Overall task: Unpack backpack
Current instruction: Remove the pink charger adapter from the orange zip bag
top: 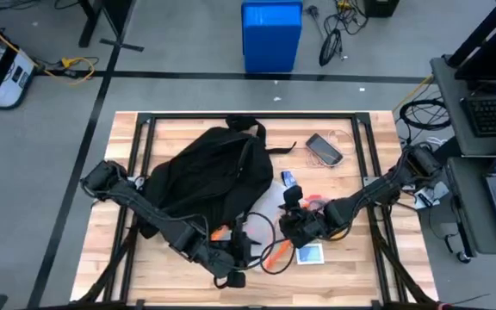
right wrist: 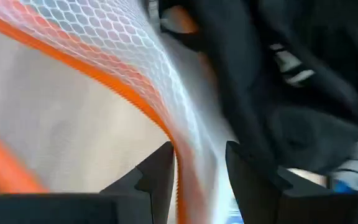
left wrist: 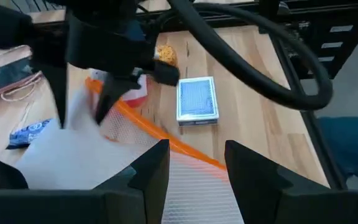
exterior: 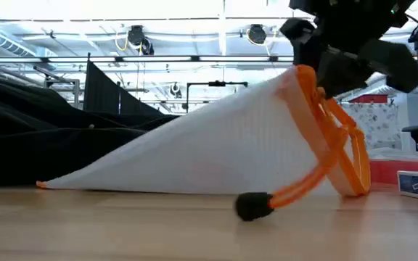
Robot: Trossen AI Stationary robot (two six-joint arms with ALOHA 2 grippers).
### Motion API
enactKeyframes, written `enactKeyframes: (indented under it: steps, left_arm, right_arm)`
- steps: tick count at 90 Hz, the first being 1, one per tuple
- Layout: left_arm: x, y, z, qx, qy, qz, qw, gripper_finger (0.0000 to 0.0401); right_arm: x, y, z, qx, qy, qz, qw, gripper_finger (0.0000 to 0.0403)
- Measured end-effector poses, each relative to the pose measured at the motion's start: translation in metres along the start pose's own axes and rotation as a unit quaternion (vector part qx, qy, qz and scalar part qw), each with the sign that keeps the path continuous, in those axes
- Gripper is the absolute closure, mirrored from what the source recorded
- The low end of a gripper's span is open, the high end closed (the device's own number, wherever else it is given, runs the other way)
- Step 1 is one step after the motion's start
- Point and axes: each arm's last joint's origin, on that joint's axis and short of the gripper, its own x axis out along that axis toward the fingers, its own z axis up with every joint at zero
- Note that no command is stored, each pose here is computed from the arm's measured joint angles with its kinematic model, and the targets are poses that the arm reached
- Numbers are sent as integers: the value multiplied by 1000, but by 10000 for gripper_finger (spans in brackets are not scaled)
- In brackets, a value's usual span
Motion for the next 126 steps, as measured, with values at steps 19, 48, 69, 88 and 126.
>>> enactKeyframes:
  steps: [19,48,69,88,126]
  left_arm:
    - [1,1,1,-4,-4,0,1000,257]
    - [19,5,-4,-119,-6,11,993,257]
    - [48,17,-22,-181,18,67,981,257]
    - [57,29,-28,-171,29,118,978,257]
    - [50,44,-54,-113,144,190,965,257]
  right_arm:
    - [13,-6,0,15,10,-29,999,275]
    - [21,-20,3,44,-2,-44,998,394]
    - [14,-33,23,83,-35,-53,994,402]
    - [-1,-32,38,83,-58,-44,994,403]
    - [-35,-28,48,122,-7,5,992,403]
